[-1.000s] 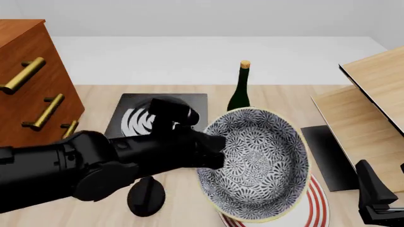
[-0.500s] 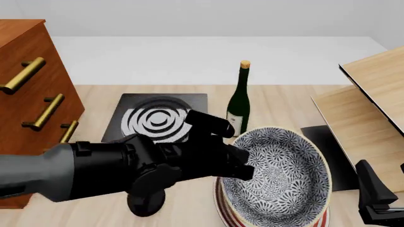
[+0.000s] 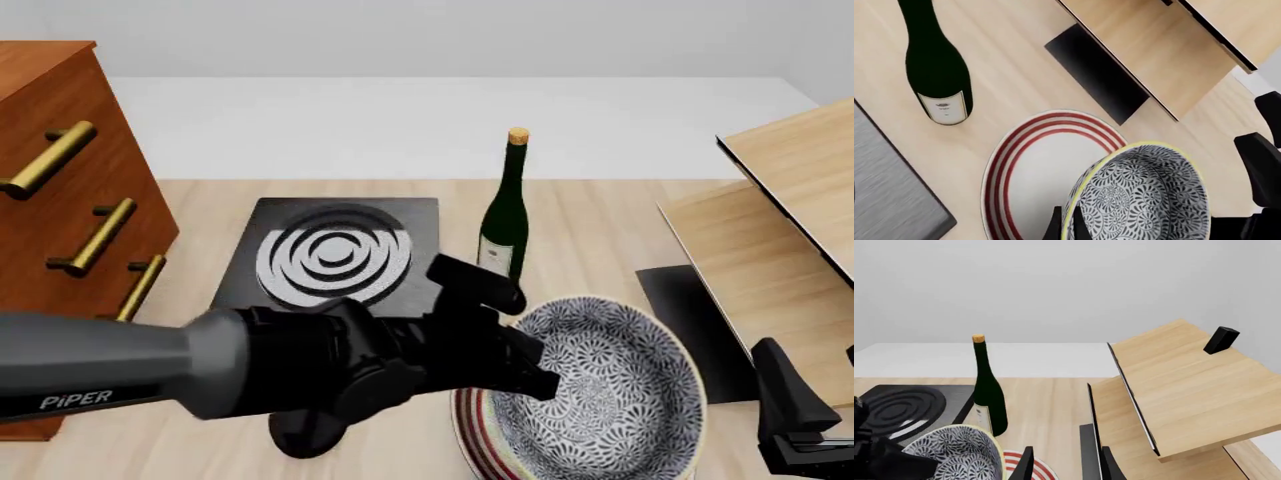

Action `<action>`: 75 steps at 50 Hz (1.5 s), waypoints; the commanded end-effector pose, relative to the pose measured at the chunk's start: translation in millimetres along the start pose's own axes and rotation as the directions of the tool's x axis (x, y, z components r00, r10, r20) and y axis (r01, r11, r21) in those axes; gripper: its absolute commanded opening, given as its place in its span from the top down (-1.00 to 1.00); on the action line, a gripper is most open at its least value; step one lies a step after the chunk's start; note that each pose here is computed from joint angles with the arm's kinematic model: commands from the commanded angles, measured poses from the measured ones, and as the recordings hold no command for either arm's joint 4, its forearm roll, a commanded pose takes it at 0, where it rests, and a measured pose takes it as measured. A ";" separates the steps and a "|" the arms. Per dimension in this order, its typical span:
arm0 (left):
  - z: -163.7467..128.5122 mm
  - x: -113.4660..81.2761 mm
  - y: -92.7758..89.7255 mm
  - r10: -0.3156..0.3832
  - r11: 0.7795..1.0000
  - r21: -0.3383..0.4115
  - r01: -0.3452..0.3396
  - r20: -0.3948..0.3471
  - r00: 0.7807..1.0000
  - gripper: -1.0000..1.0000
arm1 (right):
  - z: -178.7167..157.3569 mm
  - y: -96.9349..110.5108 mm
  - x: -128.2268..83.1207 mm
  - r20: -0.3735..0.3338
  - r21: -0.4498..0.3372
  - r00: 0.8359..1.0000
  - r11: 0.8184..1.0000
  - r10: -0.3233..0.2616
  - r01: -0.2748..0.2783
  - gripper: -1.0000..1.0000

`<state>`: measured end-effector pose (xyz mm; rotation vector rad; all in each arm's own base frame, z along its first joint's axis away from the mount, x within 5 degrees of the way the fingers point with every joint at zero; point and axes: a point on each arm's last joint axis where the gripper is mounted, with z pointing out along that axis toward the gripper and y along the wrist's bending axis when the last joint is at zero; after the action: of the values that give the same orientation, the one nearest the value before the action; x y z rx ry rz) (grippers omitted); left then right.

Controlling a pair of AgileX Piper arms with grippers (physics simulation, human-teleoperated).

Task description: Pick up the akita bowl and put it on the plate.

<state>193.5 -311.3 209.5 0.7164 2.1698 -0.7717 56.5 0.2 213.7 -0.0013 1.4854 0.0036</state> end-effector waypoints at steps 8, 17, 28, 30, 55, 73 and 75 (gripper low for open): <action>17.8 4.7 5.1 -0.009 1.000 -0.012 0.009 -0.010 1.000 1.00 | 0.0 0.0 0.0 0.000 0.000 1.000 1.000 0.000 0.000 -1.00; 26.5 13.3 2.8 -0.017 1.000 -0.006 0.017 -0.024 1.000 1.00 | 0.0 0.0 0.0 0.000 0.000 1.000 1.000 0.000 0.000 -1.00; 31.0 17.8 3.1 -0.013 1.000 -0.005 0.013 -0.031 0.999 1.00 | 0.0 0.0 0.0 0.000 0.000 1.000 1.000 0.000 0.000 -1.00; 31.3 17.5 4.4 -0.013 1.000 -0.008 0.012 -0.029 0.999 1.00 | 0.0 0.0 0.0 0.000 0.000 1.000 1.000 0.000 0.000 -1.00; 40.3 27.5 9.9 -0.023 1.000 -0.016 0.022 -0.039 0.999 1.00 | 0.0 0.0 0.0 0.000 0.000 1.000 1.000 0.000 0.000 -1.00; 44.9 32.4 11.8 -0.031 0.999 -0.020 0.030 -0.048 0.998 1.00 | 0.0 0.0 0.0 0.000 0.000 1.000 1.000 0.000 0.000 -1.00; 43.8 31.6 10.8 -0.023 1.000 -0.018 0.022 -0.047 0.999 -1.00 | 0.0 0.0 0.0 0.000 0.000 1.000 1.000 0.000 0.000 -1.00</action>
<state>201.5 -325.6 156.5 0.7232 2.2270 -0.7451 56.5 0.2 213.7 -0.0013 1.4854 0.0037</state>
